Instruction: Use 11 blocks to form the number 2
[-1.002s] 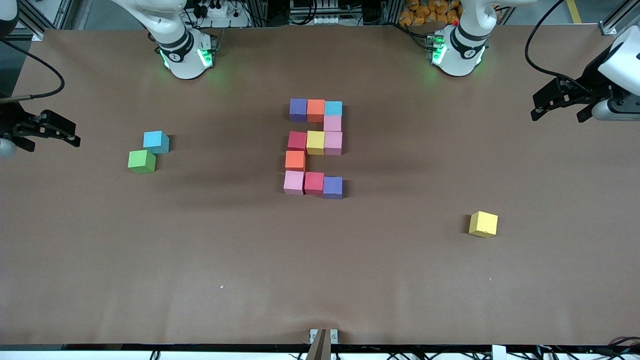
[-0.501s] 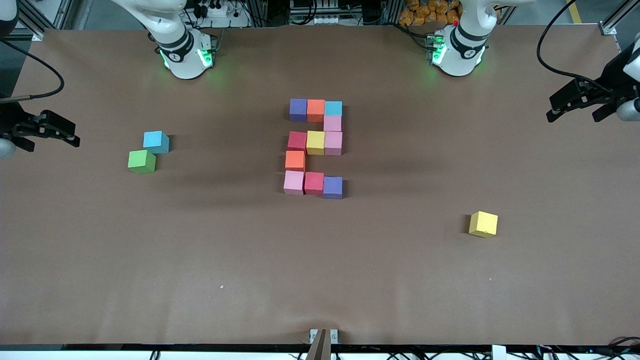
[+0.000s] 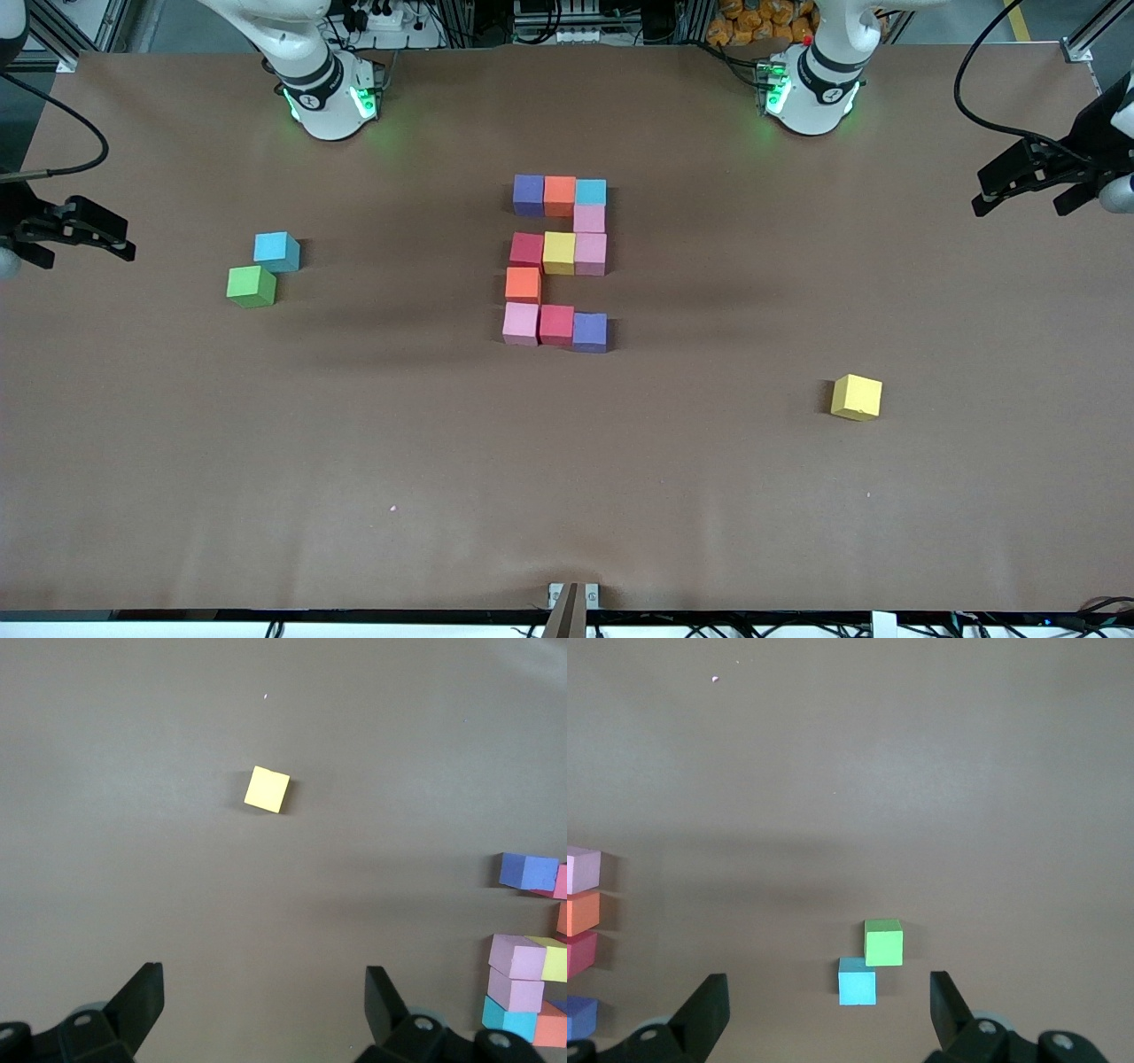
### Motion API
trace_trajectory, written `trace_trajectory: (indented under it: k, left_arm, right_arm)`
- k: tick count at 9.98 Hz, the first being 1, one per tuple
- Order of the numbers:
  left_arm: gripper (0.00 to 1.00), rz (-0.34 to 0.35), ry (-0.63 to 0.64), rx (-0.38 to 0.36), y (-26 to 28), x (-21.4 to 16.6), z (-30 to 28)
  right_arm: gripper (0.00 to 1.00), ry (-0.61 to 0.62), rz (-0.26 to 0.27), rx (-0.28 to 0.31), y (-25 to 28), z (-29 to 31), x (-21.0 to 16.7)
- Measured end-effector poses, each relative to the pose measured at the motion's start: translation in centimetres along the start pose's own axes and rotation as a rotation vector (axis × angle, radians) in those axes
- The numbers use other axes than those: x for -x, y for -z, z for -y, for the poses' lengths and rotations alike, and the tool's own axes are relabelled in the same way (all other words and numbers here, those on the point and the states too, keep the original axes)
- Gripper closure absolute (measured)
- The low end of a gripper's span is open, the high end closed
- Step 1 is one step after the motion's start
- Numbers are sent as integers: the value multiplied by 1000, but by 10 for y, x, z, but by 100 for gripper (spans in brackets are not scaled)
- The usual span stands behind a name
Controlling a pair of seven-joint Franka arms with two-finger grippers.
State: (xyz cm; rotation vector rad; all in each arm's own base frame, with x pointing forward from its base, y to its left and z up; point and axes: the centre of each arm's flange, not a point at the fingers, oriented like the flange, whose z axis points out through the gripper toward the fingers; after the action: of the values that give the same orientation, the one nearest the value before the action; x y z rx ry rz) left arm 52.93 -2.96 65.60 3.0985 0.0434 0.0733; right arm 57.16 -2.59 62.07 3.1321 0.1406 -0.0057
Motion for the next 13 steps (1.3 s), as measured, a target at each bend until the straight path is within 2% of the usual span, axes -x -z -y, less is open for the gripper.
trace_trajectory:
  k: [8,13]
  left_arm:
    - [0,17,4,-3,-1,2,2]
    - [0,19,8,-3,-1,2,4]
  right_arm:
    - [0,4,0,-1,-1,2,-2]
    - [0,12,-26,1,2,6,-5]
